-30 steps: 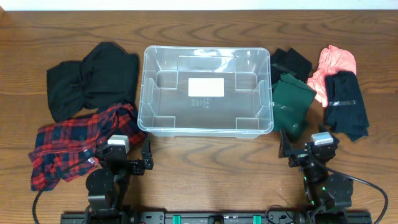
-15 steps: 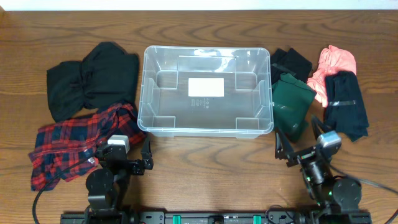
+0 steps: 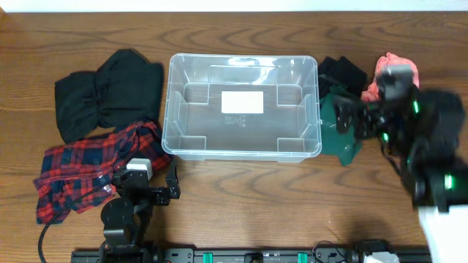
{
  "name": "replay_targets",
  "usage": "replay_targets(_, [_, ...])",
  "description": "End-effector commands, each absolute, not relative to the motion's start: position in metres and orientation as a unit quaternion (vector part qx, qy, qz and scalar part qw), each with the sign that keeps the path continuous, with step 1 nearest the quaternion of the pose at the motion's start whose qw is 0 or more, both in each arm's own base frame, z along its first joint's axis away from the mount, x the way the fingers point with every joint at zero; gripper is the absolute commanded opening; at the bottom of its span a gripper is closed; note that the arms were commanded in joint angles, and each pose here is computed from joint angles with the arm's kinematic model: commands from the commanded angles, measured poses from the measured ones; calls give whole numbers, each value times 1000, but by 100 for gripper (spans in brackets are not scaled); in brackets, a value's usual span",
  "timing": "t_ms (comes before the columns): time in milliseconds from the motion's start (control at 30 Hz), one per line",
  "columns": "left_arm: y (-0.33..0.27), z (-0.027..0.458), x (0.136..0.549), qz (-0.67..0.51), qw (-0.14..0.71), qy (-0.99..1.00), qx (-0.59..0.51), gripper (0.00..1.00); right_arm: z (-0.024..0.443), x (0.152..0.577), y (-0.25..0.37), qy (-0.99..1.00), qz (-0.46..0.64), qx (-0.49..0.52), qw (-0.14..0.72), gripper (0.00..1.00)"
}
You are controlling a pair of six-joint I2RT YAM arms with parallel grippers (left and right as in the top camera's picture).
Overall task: Pack container
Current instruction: 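Reach the right gripper to the dark green cloth and grasp it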
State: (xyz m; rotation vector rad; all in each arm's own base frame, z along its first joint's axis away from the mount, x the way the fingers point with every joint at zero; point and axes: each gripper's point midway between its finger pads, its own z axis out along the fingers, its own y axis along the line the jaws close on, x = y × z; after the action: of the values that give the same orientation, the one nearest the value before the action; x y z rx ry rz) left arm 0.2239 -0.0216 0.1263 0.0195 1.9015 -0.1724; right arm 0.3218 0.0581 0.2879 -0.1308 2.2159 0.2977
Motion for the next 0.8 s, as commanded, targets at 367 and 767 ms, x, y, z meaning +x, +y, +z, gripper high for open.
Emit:
replay_targets(367, [-21, 115, 224, -70, 568, 820, 11, 98, 173, 377, -37, 929, 193, 208, 236, 99])
replay_targets(767, [-21, 115, 224, -70, 568, 820, 11, 98, 50, 381, -40, 960, 206, 152, 111, 99])
